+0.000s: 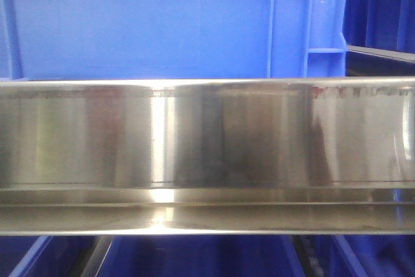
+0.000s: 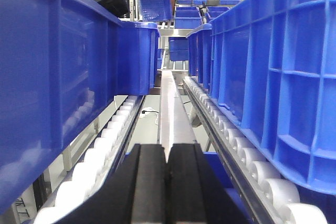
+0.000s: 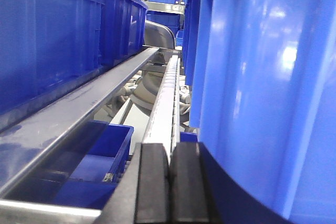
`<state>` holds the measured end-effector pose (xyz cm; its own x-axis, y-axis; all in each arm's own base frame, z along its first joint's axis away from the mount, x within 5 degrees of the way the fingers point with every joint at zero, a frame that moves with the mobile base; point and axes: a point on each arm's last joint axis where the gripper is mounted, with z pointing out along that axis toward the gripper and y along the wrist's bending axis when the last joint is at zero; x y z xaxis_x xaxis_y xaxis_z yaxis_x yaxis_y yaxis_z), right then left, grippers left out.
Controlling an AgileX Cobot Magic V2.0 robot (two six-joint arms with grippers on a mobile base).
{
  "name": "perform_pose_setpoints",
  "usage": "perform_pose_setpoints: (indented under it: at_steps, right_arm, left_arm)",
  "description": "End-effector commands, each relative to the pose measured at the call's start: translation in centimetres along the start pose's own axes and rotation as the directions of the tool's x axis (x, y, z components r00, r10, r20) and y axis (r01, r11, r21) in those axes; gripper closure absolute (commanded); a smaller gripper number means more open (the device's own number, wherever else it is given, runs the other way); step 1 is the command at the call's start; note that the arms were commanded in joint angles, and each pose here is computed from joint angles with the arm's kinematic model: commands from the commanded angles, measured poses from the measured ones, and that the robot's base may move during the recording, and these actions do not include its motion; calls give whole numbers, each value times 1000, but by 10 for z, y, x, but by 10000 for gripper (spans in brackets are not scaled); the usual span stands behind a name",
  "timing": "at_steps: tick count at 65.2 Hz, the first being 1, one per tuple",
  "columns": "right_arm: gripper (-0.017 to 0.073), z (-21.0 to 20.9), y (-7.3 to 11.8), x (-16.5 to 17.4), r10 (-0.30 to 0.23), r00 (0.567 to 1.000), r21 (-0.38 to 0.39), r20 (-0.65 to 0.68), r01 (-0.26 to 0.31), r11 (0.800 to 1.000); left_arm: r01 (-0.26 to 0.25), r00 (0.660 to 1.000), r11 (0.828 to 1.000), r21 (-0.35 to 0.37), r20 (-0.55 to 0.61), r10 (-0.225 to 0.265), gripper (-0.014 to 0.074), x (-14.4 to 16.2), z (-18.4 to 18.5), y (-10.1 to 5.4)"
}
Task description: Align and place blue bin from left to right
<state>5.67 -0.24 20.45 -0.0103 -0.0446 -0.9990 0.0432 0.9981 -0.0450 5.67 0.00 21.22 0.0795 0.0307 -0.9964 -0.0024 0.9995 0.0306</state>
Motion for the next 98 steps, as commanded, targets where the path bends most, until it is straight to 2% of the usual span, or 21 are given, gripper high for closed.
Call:
perform_pose_setpoints:
  at_steps: [1, 28, 45, 57, 60, 64, 66, 71, 78, 86, 92, 98]
  right_arm:
    - [631, 0, 0, -3, -4, 1000, 1, 29, 4, 1000]
    - [631, 0, 0, -3, -4, 1000, 1, 29, 4, 1000]
    - [631, -1, -1, -9, -4, 995, 8, 103, 4, 1000]
    - [631, -2, -1, -15, -5, 986, 13, 168, 3, 1000]
    - [631, -2, -2, -18, 40, 980, 9, 195, -43, 999]
    - [629, -2, -2, -18, 138, 969, -4, 204, -140, 990]
    - [629, -2, -2, -17, 163, 968, -8, 193, -165, 986]
    - [629, -5, -2, -31, 166, 970, -16, 178, -166, 986]
    - [629, -15, -1, -62, 165, 974, -35, 154, -162, 986]
    - [629, -35, -1, -102, 159, 972, -57, 172, -151, 987]
    - [629, -55, -1, -134, 155, 964, -72, 216, -142, 987]
    - [629, -62, -1, -161, 164, 966, -90, 198, -149, 985]
  left_arm:
    - [3, 1000, 1000, 5, 28, -3, 705, -3, -1, 0]
    - [3, 1000, 1000, 5, 28, -3, 705, -3, -1, 0]
    - [3, 1000, 1000, 5, 28, -3, 705, -3, -1, 0]
    - [3, 997, 1000, 8, 73, -3, 705, -7, -1, -1]
    - [3, 996, 1000, 9, 86, -4, 705, -8, -1, -1]
    - [3, 993, 1000, 11, 120, -4, 705, -11, -1, -1]
    - [2, 991, 1000, 12, 131, -4, 705, -12, -1, -1]
    - [2, 990, 1000, 12, 138, -4, 705, -13, -1, -1]
    - [2, 984, 1000, 10, 179, -4, 705, -29, -3, 0]
    - [3, 972, 1000, 2, 236, -3, 705, -65, -11, 1]
    - [6, 970, 1000, -10, 241, -3, 705, -97, -22, 4]
    - [10, 978, 1000, -21, 207, -5, 703, -128, -28, 6]
